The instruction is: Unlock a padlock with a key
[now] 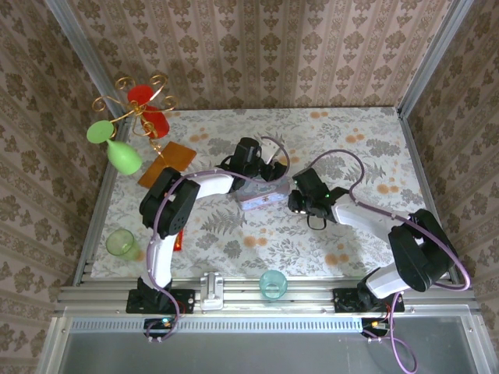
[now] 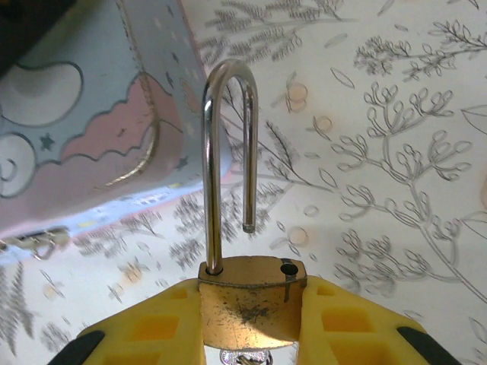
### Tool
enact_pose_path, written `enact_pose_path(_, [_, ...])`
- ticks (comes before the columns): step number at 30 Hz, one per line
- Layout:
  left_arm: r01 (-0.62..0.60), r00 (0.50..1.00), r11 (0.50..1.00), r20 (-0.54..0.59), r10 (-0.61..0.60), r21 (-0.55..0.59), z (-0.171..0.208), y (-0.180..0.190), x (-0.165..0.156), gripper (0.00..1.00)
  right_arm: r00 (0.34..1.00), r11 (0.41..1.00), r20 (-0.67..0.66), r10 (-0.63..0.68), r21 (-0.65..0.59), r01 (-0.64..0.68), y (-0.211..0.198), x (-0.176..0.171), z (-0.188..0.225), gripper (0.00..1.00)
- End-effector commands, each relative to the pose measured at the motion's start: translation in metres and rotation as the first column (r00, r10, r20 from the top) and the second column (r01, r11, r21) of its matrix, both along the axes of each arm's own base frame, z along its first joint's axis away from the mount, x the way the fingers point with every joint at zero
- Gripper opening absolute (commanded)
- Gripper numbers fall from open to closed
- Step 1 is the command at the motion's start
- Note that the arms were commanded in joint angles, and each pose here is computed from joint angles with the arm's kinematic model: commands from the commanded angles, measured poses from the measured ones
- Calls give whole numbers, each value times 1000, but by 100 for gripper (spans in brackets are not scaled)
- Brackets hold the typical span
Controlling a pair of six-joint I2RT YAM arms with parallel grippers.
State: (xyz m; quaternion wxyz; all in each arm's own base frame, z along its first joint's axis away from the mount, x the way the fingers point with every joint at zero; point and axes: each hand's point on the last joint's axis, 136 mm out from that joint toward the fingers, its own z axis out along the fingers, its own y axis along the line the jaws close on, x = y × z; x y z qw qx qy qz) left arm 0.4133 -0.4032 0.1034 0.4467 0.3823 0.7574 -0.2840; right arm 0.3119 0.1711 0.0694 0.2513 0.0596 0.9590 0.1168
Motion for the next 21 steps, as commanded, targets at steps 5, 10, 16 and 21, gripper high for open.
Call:
enact_pose_path(5, [69,984,994,-168,-55,83,-35,8,-25,61,936,978,-309,168,-68,-198,-24,-40,-27,25])
enact_pose_path(10, [37,988,999,-149,-35,6,-1,11,-20,64,922,983,-347,170,-4,-183,-28,-42,-33,26])
enact_pose_path(16, [10,992,999,-129,-16,-42,31,19,-21,67,881,968,-453,138,-127,-217,-50,-47,-47,25])
enact_pose_path(21, [-5,994,998,-114,-1,-57,56,31,-31,69,861,931,-500,91,-264,-251,-73,-46,-53,27])
